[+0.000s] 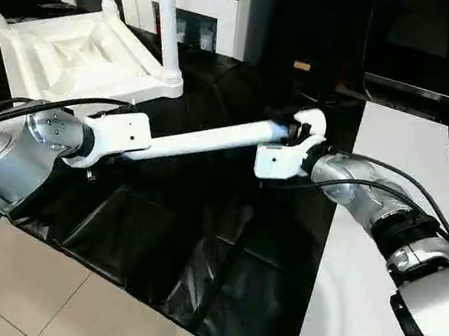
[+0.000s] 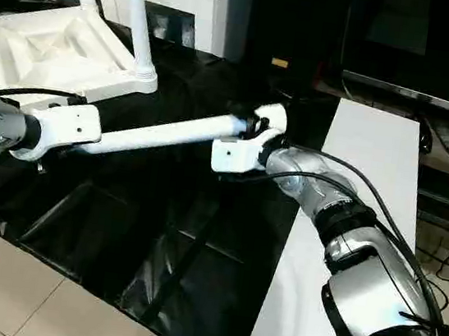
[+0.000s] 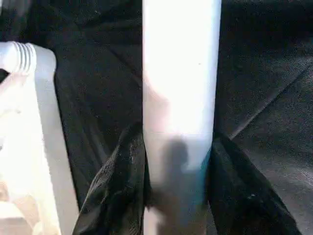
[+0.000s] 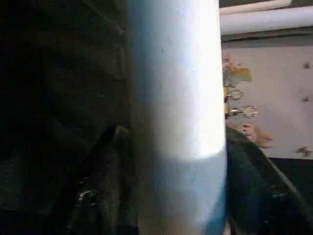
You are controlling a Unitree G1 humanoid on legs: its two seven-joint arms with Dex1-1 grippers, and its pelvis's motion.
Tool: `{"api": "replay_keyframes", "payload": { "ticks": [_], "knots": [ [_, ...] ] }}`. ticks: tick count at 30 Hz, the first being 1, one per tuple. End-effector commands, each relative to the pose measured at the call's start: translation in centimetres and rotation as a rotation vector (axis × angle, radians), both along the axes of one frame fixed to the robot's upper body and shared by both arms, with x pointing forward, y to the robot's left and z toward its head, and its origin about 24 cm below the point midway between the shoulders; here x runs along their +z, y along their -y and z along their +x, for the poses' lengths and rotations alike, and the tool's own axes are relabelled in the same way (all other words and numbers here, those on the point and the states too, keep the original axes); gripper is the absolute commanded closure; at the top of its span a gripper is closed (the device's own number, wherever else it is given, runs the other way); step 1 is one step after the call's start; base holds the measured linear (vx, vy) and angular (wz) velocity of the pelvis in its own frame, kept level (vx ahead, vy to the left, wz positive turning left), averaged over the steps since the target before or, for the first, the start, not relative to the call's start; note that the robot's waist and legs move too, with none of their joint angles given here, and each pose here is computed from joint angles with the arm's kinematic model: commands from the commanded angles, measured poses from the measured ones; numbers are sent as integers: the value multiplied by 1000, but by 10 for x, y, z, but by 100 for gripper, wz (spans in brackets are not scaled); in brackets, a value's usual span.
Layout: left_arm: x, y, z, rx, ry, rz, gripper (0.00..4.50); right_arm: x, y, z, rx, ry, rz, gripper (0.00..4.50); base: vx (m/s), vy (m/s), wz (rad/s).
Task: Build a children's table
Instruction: Pick table leg
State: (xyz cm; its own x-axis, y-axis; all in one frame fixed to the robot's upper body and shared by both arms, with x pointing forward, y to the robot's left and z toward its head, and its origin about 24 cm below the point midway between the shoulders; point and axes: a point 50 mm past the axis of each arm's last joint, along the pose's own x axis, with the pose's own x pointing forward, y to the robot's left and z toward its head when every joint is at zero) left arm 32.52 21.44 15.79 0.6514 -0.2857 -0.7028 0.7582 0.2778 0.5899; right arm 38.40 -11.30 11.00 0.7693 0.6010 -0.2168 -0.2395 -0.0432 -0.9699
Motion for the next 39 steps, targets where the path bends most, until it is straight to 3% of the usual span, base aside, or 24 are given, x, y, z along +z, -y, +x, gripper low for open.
{"api": "replay_keyframes", "payload": {
  "ticks": [1,4,7,8,10,11,12,13,16,21,23,24,26,32,33,34,39],
  "knots": [
    [32,-1,6,9,145,-41,302,-4,-3,-2,18,-31,1,225,0,0,0],
    [43,0,8,6,188,-104,232,-5,-1,-2,13,-38,10,249,0,0,0],
    [63,-4,10,28,263,-197,221,-5,1,-2,3,-44,21,261,0,0,0],
    [73,-4,11,28,308,-269,197,-5,2,-2,0,-49,26,265,0,0,0],
    [87,-4,12,27,373,-367,188,-6,2,-2,-5,-54,34,266,0,0,0],
    [88,-4,12,27,379,-375,176,-6,2,-2,-5,-54,35,267,0,0,0],
    [103,-6,12,30,446,-476,164,-6,3,-2,-11,-62,46,267,0,0,0],
    [103,-6,12,30,446,-476,150,-6,3,-2,-11,-62,46,268,0,0,0],
    [117,-13,10,47,513,-574,140,-7,3,-2,-26,-79,80,268,0,0,0],
    [140,-32,8,108,692,-748,136,-8,5,-2,-39,-92,100,268,0,0,0],
    [144,-35,6,92,715,-753,136,-9,5,-2,-32,-94,98,268,0,0,0],
    [144,-35,5,76,705,-765,136,-9,5,-3,-30,-96,95,268,0,0,0],
    [133,-35,2,27,603,-736,136,-9,5,-3,-19,-102,84,268,0,0,0],
    [100,-27,-3,-55,381,-560,136,-10,3,-4,7,-117,66,268,0,0,0],
    [100,-27,-3,-55,381,-560,136,-10,3,-4,7,-117,66,269,0,0,0],
    [84,-22,-3,-76,299,-492,136,-11,1,-5,22,-121,58,269,0,0,0],
    [70,-15,0,-78,249,-444,102,-13,-2,-7,37,-130,53,269,0,0,0]
  ]
}}
